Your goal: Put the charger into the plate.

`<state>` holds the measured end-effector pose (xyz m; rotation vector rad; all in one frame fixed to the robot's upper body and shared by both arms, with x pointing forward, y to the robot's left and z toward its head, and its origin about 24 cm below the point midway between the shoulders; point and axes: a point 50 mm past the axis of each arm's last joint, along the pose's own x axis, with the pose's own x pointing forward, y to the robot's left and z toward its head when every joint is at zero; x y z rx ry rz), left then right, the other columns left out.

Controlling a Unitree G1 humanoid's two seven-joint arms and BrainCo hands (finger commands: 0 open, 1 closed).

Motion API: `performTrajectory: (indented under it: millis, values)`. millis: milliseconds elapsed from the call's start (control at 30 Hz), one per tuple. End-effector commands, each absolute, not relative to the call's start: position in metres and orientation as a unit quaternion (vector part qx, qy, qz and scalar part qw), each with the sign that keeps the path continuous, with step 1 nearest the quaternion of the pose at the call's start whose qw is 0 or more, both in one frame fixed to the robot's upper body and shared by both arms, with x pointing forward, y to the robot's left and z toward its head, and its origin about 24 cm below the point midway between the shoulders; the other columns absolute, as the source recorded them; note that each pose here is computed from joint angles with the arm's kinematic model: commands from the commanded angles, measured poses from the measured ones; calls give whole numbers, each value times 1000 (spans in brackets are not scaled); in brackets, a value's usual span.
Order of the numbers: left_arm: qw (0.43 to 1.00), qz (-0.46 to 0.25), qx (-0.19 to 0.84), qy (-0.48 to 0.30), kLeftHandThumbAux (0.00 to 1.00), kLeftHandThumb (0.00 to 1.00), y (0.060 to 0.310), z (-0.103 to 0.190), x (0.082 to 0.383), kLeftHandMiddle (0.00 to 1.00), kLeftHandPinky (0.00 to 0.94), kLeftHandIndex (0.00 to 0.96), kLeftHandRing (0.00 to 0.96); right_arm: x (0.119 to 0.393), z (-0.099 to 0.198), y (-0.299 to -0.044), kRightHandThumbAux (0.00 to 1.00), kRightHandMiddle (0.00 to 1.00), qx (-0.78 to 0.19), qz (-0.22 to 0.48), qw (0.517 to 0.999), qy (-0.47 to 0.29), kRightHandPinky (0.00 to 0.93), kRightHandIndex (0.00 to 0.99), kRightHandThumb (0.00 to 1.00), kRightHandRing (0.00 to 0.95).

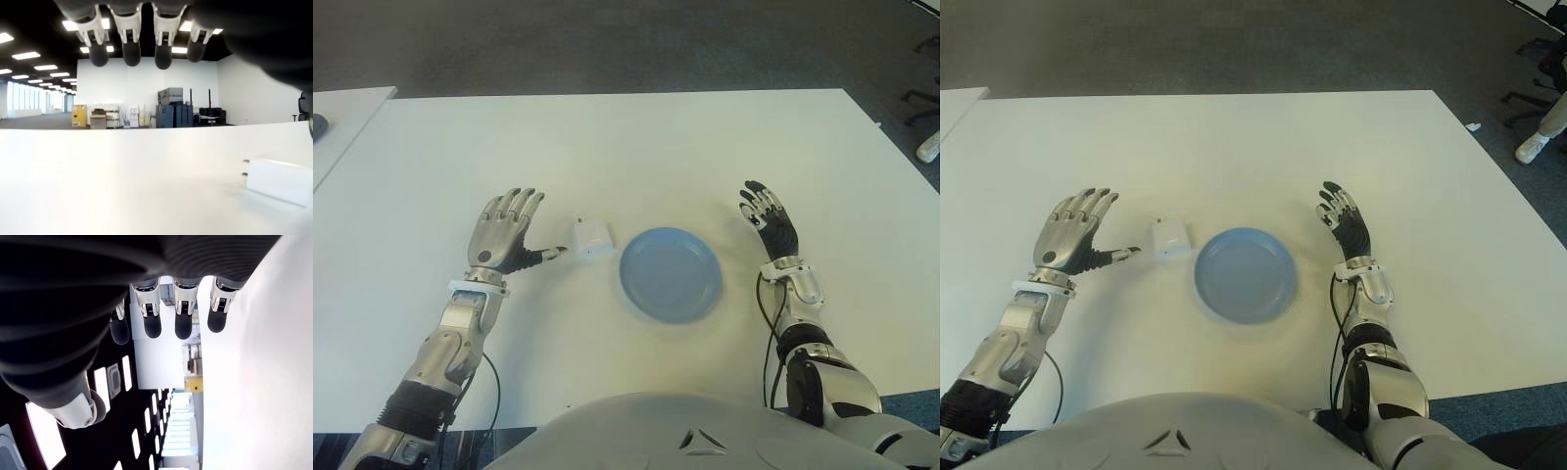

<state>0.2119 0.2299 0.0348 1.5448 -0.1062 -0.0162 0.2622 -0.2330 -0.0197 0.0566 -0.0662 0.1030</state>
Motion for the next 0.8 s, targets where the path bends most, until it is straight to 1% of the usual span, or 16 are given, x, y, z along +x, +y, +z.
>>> performTrajectory:
  millis: [33,267,667,800]
  values:
    - [719,-20,695,-22,326,276,238,30,214,87,105,104,74,230,-57,-225,666,101,70,36,996,46,65,121,248,80]
    - [725,-33,688,4,330,313,248,26,217,90,108,105,75,229,-57,-226,666,101,70,36,996,45,65,121,248,80]
    - [728,-76,679,50,320,346,258,21,223,79,101,102,64,227,-57,-227,666,101,69,36,996,43,65,121,248,80]
    - [726,-84,680,51,310,342,259,21,225,76,103,104,61,227,-57,-227,666,101,69,37,996,42,65,121,248,80]
